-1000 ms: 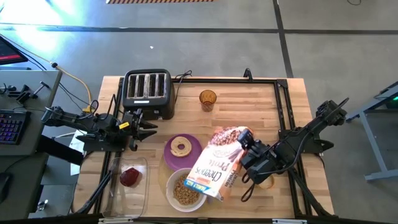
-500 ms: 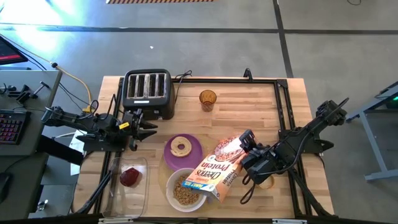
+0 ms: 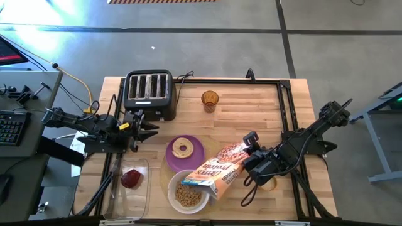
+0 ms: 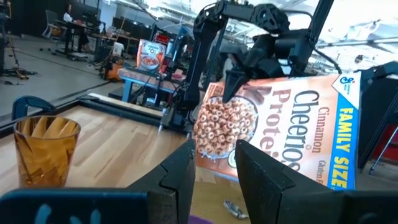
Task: Arrange a breakfast setting
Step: Pour the cereal from the box into the white bowl
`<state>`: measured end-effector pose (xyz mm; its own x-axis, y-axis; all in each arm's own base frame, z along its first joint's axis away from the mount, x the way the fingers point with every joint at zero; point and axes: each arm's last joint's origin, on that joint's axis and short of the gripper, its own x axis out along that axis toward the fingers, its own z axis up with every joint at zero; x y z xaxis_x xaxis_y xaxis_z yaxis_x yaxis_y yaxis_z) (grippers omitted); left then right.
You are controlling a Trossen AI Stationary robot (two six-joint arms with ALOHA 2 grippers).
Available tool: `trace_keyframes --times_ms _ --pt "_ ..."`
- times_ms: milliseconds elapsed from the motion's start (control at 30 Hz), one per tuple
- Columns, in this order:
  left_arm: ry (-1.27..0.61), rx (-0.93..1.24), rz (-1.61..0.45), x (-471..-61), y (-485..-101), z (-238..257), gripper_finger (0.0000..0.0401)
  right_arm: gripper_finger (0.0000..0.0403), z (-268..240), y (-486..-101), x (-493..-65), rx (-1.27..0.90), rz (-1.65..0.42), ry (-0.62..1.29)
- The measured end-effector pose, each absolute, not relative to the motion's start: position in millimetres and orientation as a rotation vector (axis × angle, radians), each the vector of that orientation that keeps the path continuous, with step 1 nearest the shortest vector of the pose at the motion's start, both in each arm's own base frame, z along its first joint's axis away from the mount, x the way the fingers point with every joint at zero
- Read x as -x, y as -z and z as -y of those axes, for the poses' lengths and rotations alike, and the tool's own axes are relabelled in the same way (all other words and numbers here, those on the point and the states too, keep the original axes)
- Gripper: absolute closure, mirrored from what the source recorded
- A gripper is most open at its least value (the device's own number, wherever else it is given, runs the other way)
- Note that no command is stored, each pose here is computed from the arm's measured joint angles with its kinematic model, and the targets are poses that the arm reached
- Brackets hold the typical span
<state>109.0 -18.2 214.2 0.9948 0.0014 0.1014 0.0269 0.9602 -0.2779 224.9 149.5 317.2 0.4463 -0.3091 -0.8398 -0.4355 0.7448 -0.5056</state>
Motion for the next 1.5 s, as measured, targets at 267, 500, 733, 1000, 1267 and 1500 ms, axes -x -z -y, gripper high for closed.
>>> trace_keyframes --times_ms 267,500,733,1000,1267,1500 --pt "0.017 0.292 0.131 -109 -217 18 0.0297 0.0344 -153 -319 -230 0.618 -1.078 -0.021" --pt "0.022 0.322 0.134 -109 -217 18 0.0297 0.0344 -156 -320 -233 0.503 -1.033 0.029" --pt "0.031 0.328 0.133 -109 -217 18 0.0297 0.0344 -161 -323 -240 0.422 -0.95 0.037" --pt "0.033 0.36 0.132 -109 -217 18 0.0297 0.0355 -166 -329 -249 0.358 -0.832 0.061" --pt "0.035 0.38 0.131 -109 -217 18 0.0297 0.0372 -169 -336 -258 0.28 -0.72 0.069" --pt "0.036 0.397 0.131 -109 -217 18 0.0297 0.0373 -173 -342 -264 0.229 -0.627 0.09"
